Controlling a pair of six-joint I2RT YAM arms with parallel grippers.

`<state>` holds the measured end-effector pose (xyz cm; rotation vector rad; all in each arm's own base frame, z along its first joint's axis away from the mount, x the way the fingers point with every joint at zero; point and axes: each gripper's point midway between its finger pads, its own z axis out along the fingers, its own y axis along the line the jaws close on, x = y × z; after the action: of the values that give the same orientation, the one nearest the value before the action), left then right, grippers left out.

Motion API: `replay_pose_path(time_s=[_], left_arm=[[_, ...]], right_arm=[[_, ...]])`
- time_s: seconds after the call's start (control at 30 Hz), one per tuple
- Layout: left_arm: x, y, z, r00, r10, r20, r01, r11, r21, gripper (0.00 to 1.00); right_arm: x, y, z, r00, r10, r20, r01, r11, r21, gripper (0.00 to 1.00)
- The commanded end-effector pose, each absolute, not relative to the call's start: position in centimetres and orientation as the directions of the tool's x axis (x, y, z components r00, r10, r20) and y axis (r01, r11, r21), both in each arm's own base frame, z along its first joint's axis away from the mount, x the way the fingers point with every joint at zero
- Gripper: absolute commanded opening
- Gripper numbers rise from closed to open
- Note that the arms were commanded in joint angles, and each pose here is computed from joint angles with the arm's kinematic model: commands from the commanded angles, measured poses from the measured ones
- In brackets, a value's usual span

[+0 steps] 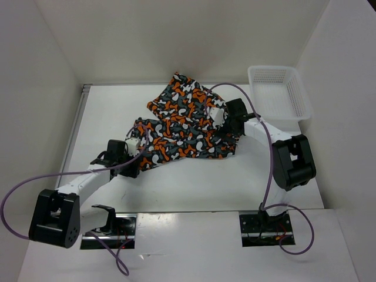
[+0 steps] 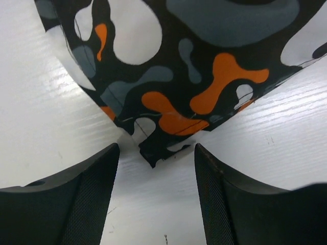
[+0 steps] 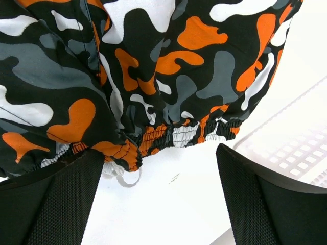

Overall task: Fold and stack the shorts
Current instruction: Fold the shorts

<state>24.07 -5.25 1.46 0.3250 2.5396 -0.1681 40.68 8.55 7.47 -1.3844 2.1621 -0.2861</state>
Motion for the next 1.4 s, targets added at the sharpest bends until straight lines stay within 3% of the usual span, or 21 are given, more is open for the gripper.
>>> replay_pose_path(time_s=[0.0, 0.1, 0.13, 0.2, 0.23, 0.3, 0.33, 0.43, 0.57, 0.73, 0.9, 1.03, 1.1, 1.23, 1.37], left_arm=[[24.9, -5.9, 1.2, -0.786, 0.214, -0.58, 0.291, 0.956, -0.041, 0.68], [24.0, -6.5, 0.2, -0.8, 0.241, -0.55, 0.317, 0.947, -0.046, 0.58], [24.2, -6.8, 0.3, -0.793, 0.24, -0.559, 0.324, 0.944, -0.054, 0.29], [24.0, -7.2, -0.2, -0.782, 0.245, -0.573, 0.342, 0.938, -0.065, 0.07], [24.2, -7.3, -0.1, -0.777, 0.244, -0.58, 0.342, 0.937, -0.064, 0.0], [23.8, -7.4, -0.2, -0.786, 0.246, -0.568, 0.348, 0.935, -0.076, 0.0], [24.2, -7.5, 0.4, -0.778, 0.244, -0.579, 0.349, 0.934, -0.074, 0.0], [25.6, -7.6, 2.0, -0.755, 0.24, -0.61, 0.346, 0.936, -0.061, 0.0], [31.8, -6.4, 10.9, -0.631, 0.166, -0.758, 0.28, 0.96, -0.023, 0.0], [35.4, -1.8, 21.5, -0.466, 0.077, -0.881, 0.139, 0.99, 0.013, 0.0], [32.9, 0.6, 28.7, -0.328, 0.058, -0.943, 0.047, 0.998, 0.045, 0.0], [28.6, 0.8, 33.2, -0.191, 0.065, -0.98, 0.017, 0.998, 0.063, 0.0], [25.8, 0.8, 37.7, -0.048, 0.073, -0.996, -0.003, 0.997, 0.073, 0.0], [23.5, 0.9, 43.2, 0.091, 0.08, -0.993, -0.023, 0.997, 0.079, 0.0], [28.2, -0.7, 39.6, -0.028, 0.072, -0.997, 0.099, 0.993, 0.069, 0.0]], right_arm=[[41.4, 9.0, 7.8, -0.286, -0.894, -0.345, -0.764, 0.43, -0.481, 0.92], [40.7, 9.1, 6.5, -0.272, -0.903, -0.331, -0.793, 0.405, -0.455, 0.84], [40.1, 8.9, 6.0, -0.278, -0.906, -0.32, -0.802, 0.402, -0.441, 0.8], [40.0, 9.5, 5.5, -0.269, -0.903, -0.335, -0.817, 0.398, -0.417, 0.72], [39.5, 9.3, 5.1, -0.275, -0.905, -0.325, -0.825, 0.395, -0.404, 0.55], [39.2, 9.9, 4.7, -0.272, -0.904, -0.33, -0.833, 0.393, -0.389, 0.36], [39.5, 10.2, 5.0, -0.265, -0.902, -0.342, -0.832, 0.393, -0.391, 0.19], [41.5, 11.3, 7.9, -0.243, -0.882, -0.405, -0.791, 0.422, -0.444, 0.0], [44.3, 12.9, 14.3, -0.208, -0.838, -0.504, -0.733, 0.475, -0.487, 0.0], [45.3, 17.1, 23.4, -0.074, -0.79, -0.608, -0.711, 0.469, -0.524, 0.0], [41.2, 21.2, 27.8, 0.033, -0.763, -0.646, -0.783, 0.382, -0.491, 0.0], [34.3, 23.7, 29.9, 0.134, -0.737, -0.663, -0.86, 0.246, -0.447, 0.0], [31.8, 23.2, 30.3, 0.127, -0.721, -0.681, -0.889, 0.222, -0.401, 0.0], [28.0, 21.8, 31.3, 0.113, -0.693, -0.712, -0.901, 0.231, -0.368, 0.0], [27.5, 20.1, 26.2, 0.036, -0.749, -0.662, -0.906, 0.255, -0.337, 0.0]])
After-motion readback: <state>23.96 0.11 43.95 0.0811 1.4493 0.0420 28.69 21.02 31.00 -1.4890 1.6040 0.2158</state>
